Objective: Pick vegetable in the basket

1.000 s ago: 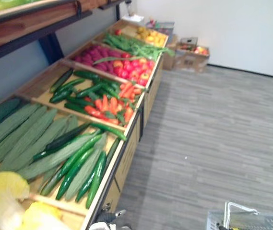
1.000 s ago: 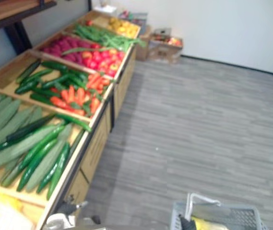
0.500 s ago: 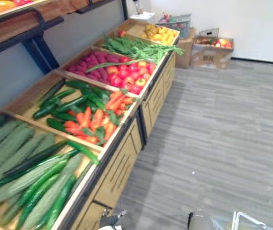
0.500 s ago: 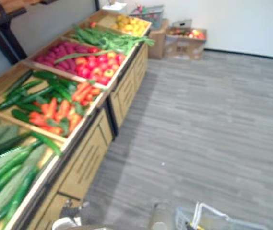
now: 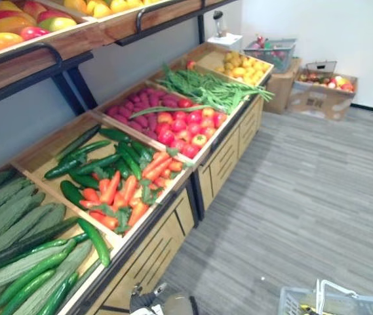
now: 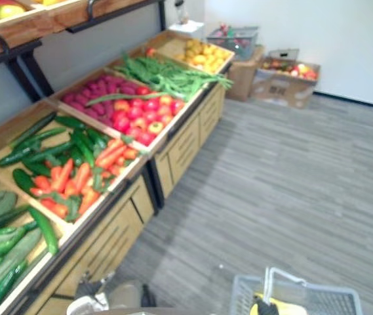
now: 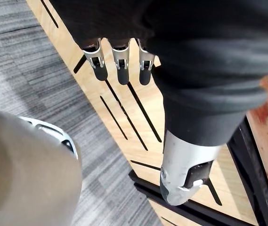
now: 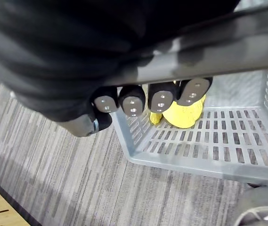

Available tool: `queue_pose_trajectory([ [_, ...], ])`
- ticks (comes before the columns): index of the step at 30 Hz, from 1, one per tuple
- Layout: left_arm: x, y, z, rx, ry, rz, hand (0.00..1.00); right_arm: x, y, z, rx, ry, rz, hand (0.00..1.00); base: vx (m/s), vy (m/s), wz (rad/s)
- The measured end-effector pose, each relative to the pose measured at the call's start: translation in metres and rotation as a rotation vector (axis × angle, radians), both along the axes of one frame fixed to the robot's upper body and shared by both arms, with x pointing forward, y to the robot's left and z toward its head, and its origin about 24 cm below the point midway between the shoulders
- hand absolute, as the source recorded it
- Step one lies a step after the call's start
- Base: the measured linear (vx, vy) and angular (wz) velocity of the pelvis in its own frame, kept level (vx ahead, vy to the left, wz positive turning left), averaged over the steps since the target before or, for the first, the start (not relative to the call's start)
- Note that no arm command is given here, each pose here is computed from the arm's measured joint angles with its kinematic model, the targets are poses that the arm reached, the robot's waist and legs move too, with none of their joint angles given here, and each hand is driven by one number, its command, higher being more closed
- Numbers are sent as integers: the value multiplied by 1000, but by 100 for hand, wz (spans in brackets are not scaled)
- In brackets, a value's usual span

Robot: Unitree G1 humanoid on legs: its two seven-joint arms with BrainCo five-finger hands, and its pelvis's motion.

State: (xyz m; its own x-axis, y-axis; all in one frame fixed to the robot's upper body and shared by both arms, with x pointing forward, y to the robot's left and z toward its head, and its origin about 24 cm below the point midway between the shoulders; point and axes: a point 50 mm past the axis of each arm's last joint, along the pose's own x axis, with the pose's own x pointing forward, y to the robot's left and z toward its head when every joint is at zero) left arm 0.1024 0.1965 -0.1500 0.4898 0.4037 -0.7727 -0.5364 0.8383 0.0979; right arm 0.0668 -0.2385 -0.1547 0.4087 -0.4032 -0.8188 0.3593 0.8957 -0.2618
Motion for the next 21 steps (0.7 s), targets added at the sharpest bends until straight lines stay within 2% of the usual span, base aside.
queue_pose_trajectory([
  [6,7,9,4,24,-25,-8,0,9,29,-4,54,-16,60,100,401,161,10],
  [8,-1,9,0,18,15,-11,0,6,27,-4,44,-9,55,100,338,221,21],
  [11,-4,7,-3,-38,50,-119,0,-2,21,-4,36,-16,-10,100,267,99,129],
  [12,-2,9,-1,-16,43,-150,0,-1,23,-5,43,-7,-8,100,242,-41,142],
  [19,-7,12,-2,33,57,-104,0,-12,22,-6,49,15,-8,100,166,-209,165],
  [21,2,26,7,82,-2,-93,0,-15,40,-9,94,25,-3,100,87,-387,162],
])
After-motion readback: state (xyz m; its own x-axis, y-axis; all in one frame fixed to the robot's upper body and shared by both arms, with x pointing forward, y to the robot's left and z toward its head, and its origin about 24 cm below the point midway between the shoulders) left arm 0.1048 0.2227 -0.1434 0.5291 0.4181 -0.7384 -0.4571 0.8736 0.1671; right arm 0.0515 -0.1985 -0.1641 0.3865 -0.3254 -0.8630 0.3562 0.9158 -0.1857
